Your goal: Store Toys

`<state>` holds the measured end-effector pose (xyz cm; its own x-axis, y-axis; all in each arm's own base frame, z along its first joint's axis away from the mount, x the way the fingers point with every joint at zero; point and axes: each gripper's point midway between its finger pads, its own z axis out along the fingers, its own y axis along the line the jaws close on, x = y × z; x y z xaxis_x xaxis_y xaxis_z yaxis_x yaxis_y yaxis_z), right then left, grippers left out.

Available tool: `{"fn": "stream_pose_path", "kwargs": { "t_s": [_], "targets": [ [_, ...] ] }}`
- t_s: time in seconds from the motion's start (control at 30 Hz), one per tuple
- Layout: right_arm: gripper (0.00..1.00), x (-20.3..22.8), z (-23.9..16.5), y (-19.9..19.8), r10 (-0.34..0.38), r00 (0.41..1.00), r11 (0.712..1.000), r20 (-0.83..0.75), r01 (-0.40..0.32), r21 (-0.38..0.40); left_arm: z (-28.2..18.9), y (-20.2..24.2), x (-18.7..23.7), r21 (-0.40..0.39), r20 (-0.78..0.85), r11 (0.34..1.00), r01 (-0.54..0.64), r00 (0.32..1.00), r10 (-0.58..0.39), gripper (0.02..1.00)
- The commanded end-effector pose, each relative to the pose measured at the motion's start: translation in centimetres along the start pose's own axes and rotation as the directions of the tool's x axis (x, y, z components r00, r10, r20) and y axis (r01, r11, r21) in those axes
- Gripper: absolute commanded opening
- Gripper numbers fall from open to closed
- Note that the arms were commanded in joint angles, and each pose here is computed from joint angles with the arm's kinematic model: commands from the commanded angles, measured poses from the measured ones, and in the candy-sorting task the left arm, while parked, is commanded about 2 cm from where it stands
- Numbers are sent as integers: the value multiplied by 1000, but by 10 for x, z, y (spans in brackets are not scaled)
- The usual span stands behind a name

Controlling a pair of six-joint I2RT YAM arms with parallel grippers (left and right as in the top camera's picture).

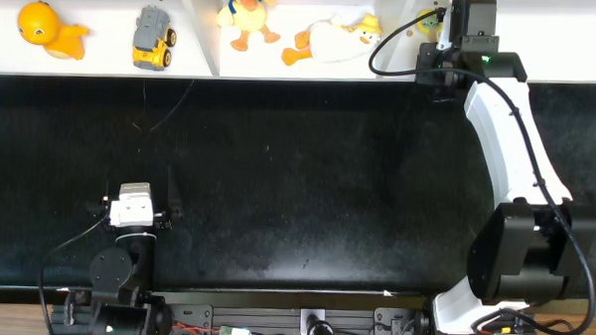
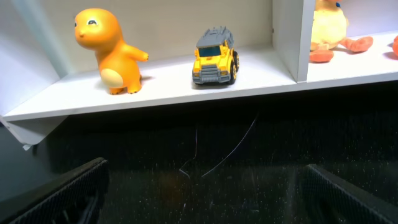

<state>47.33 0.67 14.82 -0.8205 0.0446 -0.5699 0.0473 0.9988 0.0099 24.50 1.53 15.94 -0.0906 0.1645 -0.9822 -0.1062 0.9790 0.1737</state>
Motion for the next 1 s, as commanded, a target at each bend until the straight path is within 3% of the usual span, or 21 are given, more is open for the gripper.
{"fn": "stream_pose_path", "kwargs": {
  "t_s": [0.03, 0.47, 0.87, 0.9, 0.93, 1.0],
  "targets": [
    [45, -15, -3, 0, -1, 999, 1000, 36, 1, -4, 0, 1, -1, -9, 9, 1000, -13, 1000, 13, 998],
    [45, 0, 33, 1, 2, 1000, 1000, -24, -3, -4, 0, 1, -1, -9, 9, 1000, -13, 1000, 13, 996],
    [71, 1, 34, 1, 7, 1000, 1000, -26, -7, -3, 0, 1, -1, -9, 9, 1000, -13, 1000, 13, 998],
    [102, 1, 34, 1, 7, 1000, 1000, -26, -7, -4, 0, 1, -1, -9, 9, 1000, -13, 1000, 13, 998],
    [200, 1, 34, 1, 9, 1000, 1000, -26, -9, -4, 0, 1, -1, -9, 9, 1000, -13, 1000, 13, 998],
    [472, 1, 34, 2, 9, 1000, 1000, -27, -10, -7, 0, 1, -1, -9, 9, 1000, -13, 1000, 13, 998]
  ]
}}
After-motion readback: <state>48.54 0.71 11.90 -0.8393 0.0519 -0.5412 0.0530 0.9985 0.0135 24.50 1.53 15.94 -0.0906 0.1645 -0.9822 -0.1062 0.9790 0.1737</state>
